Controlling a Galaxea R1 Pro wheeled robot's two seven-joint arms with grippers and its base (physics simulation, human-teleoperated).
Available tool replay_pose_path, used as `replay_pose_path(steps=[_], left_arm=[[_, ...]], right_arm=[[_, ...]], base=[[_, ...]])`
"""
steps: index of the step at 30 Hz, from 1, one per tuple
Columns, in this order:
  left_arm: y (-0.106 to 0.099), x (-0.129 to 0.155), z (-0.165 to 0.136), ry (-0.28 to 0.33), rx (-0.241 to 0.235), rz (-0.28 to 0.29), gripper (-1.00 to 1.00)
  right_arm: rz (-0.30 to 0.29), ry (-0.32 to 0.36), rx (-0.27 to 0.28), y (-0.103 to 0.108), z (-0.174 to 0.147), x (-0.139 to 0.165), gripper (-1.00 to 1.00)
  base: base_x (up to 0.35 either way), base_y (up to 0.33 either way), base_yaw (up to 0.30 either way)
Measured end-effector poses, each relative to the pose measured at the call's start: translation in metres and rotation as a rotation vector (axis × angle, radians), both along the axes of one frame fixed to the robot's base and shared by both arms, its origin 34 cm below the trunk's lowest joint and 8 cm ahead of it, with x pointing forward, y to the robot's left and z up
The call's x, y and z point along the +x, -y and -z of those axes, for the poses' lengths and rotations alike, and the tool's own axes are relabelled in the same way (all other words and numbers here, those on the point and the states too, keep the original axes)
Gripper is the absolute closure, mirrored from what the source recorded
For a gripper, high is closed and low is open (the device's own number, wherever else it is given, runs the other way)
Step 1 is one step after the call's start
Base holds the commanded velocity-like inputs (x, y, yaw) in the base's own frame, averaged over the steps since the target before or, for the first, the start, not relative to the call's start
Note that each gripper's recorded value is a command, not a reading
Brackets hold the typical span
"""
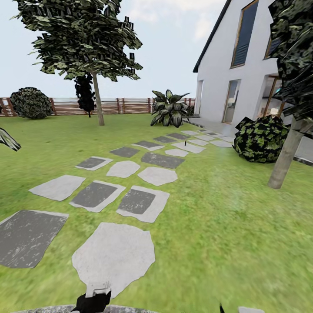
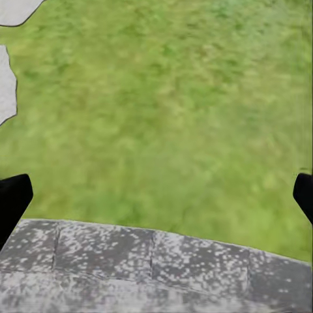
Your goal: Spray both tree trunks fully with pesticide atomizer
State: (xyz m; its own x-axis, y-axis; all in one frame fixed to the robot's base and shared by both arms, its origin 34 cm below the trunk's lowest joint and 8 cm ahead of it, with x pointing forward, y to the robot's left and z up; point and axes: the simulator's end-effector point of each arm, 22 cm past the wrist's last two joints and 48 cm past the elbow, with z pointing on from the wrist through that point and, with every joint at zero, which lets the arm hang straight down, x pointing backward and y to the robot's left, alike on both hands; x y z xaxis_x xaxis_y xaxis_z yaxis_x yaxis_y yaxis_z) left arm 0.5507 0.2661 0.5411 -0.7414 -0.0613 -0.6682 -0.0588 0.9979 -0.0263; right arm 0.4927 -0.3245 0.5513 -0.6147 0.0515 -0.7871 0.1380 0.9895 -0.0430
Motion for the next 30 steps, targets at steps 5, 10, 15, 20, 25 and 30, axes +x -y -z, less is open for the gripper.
replay_pose_path(steps=[5, 10, 15, 20, 25, 30], left_arm=[[-0.002, -0.006, 0.015, -0.015, -0.006, -0.014, -1.0], [-0.007, -0.009, 0.027, -0.021, -0.012, -0.034, -1.0], [-0.007, -0.012, 0.04, -0.03, -0.014, -0.034, -1.0], [-0.006, -0.016, 0.054, -0.04, -0.016, -0.032, -1.0], [-0.003, -0.02, 0.068, -0.05, -0.015, -0.022, -1.0], [-0.003, -0.024, 0.08, -0.058, -0.015, -0.021, -1.0]], right_arm=[[0.001, -0.056, 0.007, -0.002, 0.028, -0.019, -1.0], [0.002, -0.074, 0.008, -0.003, 0.044, -0.026, -1.0], [0.002, -0.083, 0.008, -0.003, 0.056, -0.03, -1.0], [0.001, -0.091, 0.009, -0.003, 0.068, -0.033, -1.0], [0.0, -0.098, 0.009, -0.004, 0.08, -0.036, -1.0], [0.0, -0.105, 0.009, -0.004, 0.092, -0.039, -1.0]], base=[[0.0, 0.0, 0.0], [0.0, 0.0, 0.0], [0.0, 0.0, 0.0], [0.0, 0.0, 0.0], [0.0, 0.0, 0.0], [0.0, 0.0, 0.0]])
